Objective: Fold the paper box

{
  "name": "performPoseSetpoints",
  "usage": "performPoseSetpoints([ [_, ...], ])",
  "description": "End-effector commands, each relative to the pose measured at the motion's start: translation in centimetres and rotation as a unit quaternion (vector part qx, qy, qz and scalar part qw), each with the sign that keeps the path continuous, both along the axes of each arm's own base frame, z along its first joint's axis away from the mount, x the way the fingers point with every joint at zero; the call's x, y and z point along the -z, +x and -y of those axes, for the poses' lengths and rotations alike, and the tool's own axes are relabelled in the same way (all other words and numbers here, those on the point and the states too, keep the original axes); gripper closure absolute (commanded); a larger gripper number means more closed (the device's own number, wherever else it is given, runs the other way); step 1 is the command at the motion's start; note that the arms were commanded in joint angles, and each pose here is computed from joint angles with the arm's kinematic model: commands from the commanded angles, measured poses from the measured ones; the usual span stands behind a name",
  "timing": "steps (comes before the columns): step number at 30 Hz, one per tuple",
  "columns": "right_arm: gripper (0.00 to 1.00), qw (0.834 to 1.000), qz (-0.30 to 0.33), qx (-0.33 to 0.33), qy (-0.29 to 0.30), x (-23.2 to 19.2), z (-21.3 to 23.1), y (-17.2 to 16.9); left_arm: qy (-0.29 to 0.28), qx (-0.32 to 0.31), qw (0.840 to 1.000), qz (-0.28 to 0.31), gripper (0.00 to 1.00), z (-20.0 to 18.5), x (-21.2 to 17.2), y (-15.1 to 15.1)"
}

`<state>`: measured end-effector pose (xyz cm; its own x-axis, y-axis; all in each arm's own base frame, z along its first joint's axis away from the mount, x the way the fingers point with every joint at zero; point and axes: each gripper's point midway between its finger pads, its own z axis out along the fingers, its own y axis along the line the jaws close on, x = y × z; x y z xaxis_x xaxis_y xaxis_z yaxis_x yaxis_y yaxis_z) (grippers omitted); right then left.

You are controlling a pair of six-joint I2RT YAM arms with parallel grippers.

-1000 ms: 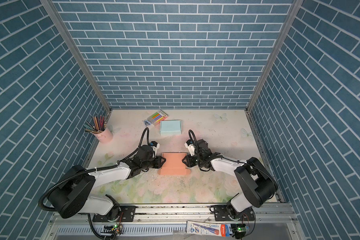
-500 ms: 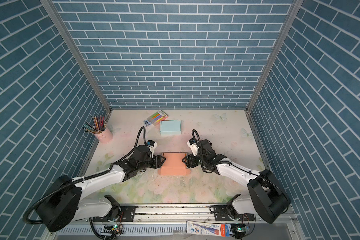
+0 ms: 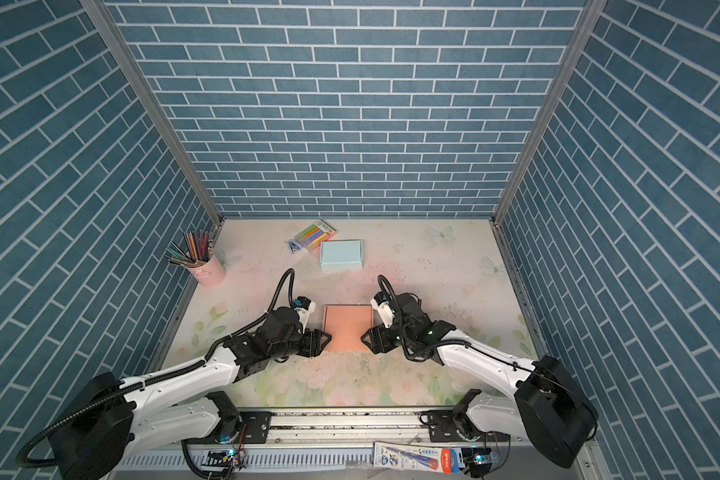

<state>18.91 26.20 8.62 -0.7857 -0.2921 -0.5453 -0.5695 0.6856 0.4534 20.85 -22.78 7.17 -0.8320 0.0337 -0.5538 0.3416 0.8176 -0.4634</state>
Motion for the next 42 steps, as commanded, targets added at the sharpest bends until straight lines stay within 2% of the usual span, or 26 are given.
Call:
performPoseSetpoints([
  [1,0.23,0.999,-0.023,0.021,-0.006,0.7,0.5,-0.6,-0.001,-0.003,1.000,-0.008,0.32,0.4,0.5,-0.4],
  [7,0.18,0.999,-0.029,0.024,-0.008,1.1,0.2,-1.3,-0.002,0.003,1.000,-0.014,0.32,1.1,1.1,-0.7],
  [20,0.14,0.999,-0.036,0.021,-0.005,1.8,-0.3,-1.6,-0.006,0.006,1.000,-0.017,0.34,1.8,1.5,-0.9],
  [42,0.14,0.999,-0.043,0.008,0.000,2.3,-1.9,-2.1,-0.021,0.019,0.999,-0.018,0.37,3.0,1.5,-1.5],
])
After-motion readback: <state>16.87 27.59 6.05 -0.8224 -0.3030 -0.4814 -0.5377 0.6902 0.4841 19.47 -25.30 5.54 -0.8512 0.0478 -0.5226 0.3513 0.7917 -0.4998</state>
